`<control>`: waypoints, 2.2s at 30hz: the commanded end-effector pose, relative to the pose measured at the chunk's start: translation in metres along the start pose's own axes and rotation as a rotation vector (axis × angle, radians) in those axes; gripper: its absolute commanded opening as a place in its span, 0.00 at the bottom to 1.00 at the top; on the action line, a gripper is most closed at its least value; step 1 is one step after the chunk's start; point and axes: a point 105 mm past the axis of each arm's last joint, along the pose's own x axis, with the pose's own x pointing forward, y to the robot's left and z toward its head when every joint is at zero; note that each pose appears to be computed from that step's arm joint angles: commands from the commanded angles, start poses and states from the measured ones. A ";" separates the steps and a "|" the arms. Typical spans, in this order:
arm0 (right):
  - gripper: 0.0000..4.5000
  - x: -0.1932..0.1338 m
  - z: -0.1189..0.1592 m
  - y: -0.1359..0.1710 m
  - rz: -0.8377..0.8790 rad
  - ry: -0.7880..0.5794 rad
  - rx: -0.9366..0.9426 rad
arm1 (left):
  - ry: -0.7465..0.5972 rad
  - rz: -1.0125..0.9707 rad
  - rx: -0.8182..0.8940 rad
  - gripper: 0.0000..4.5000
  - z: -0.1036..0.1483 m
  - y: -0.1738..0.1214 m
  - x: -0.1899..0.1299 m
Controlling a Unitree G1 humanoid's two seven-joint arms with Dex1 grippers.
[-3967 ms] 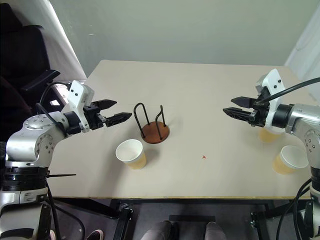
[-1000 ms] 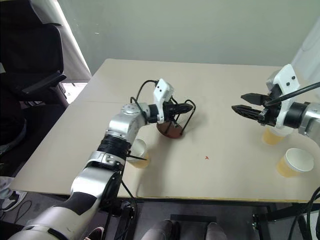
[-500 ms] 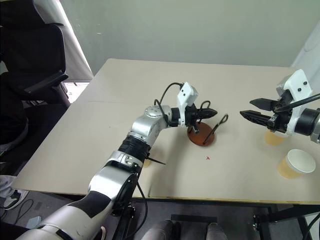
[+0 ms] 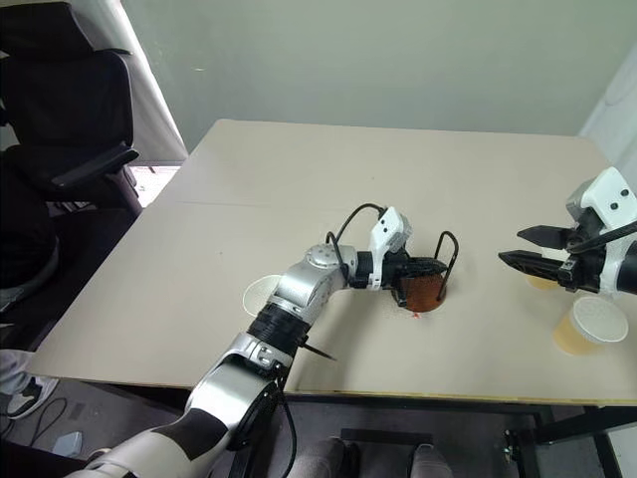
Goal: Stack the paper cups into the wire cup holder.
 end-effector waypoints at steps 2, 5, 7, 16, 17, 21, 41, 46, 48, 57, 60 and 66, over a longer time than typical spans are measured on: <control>0.51 -0.008 0.013 -0.001 -0.020 -0.027 -0.059 | -0.005 -0.036 0.043 0.01 0.008 -0.008 -0.002; 0.51 -0.008 0.013 -0.001 -0.018 -0.026 -0.060 | 0.024 -0.053 0.064 0.04 0.005 -0.009 -0.007; 0.51 -0.007 0.013 -0.001 -0.015 -0.025 -0.060 | 0.042 -0.060 0.082 0.14 0.004 -0.009 -0.010; 0.51 -0.002 0.013 -0.003 -0.009 -0.032 -0.061 | 0.081 0.006 0.126 0.86 0.004 0.008 -0.025; 0.51 -0.002 0.013 -0.003 -0.008 -0.033 -0.061 | 0.081 0.009 0.128 0.86 0.004 0.009 -0.026; 0.51 -0.001 0.013 -0.004 -0.005 -0.034 -0.064 | 0.085 0.016 0.139 0.86 0.006 0.012 -0.029; 0.51 -0.003 0.012 -0.006 -0.003 -0.015 -0.077 | 0.309 -0.112 0.356 0.86 0.022 0.009 -0.047; 0.51 -0.003 0.012 -0.006 -0.004 -0.016 -0.081 | 0.395 -0.101 0.414 0.86 0.026 0.016 -0.059; 0.51 -0.002 0.011 -0.006 -0.002 -0.015 -0.083 | 0.406 -0.092 0.425 0.86 0.030 0.018 -0.064; 0.51 -0.006 0.013 -0.010 -0.006 -0.007 -0.099 | 0.406 -0.043 0.502 0.86 0.055 0.025 -0.101; 0.51 -0.007 0.013 -0.013 -0.016 -0.004 -0.105 | 0.372 0.024 0.517 0.86 0.071 0.033 -0.116; 0.51 -0.005 0.001 -0.025 -0.049 0.067 -0.167 | 0.233 0.062 0.483 0.86 0.096 0.031 -0.133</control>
